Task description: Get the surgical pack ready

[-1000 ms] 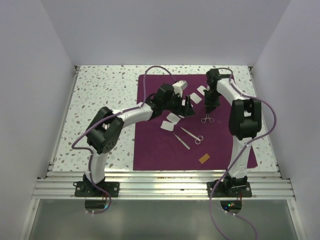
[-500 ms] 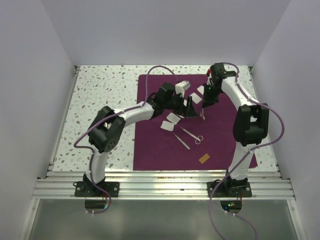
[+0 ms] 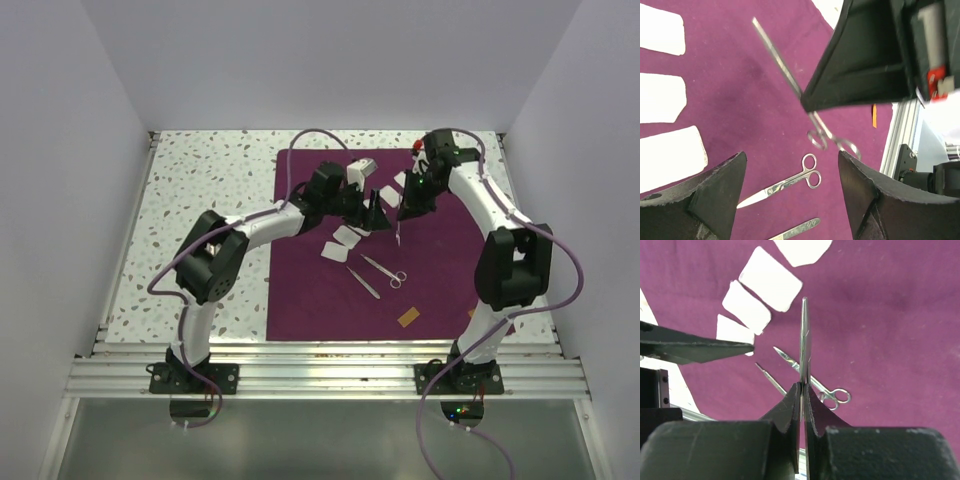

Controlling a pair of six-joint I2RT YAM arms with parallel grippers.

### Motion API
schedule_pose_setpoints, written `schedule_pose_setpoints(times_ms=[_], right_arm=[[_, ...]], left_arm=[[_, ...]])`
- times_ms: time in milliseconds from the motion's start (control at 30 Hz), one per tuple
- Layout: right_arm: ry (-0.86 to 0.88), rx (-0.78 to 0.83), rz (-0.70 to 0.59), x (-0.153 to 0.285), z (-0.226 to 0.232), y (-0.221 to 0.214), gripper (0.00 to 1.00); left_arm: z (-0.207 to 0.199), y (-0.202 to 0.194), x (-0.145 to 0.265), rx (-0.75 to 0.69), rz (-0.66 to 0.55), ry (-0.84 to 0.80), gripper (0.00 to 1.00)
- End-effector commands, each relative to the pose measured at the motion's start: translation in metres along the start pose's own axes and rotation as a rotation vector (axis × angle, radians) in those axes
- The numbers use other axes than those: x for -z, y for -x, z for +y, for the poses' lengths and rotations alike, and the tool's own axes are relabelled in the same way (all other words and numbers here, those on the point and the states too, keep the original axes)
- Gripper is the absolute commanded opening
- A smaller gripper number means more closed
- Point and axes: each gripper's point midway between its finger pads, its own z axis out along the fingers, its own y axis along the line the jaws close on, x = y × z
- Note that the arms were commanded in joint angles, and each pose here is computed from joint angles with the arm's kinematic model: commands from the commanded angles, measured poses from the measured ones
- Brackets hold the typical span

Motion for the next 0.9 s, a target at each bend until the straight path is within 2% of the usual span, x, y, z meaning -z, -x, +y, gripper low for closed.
schedule_pose_setpoints(times_ms=[0, 267, 500, 867], right_arm=[[0.018, 0.035, -0.031, 0.015, 0.022, -0.006, 0.00], [-0.026, 0.030, -0.035, 0.011, 0.040, -0.015, 0.00], [-0.031, 0.016, -0.048, 0.019, 0.041, -0.020, 0.00], [-0.032, 0.006, -0.043, 0.028, 0.048, -0.029, 0.00]], left_arm=[[-0.023, 0.021, 0.007, -0.019, -0.060, -0.074, 0.78], [-0.043, 0.016, 0.017, 0.000, -0.057, -0.080, 0.78], [-0.040, -0.004, 0.025, 0.005, -0.015, -0.009, 0.77], [-0.047, -0.018, 0.014, 0.005, 0.046, 0.035, 0.67]])
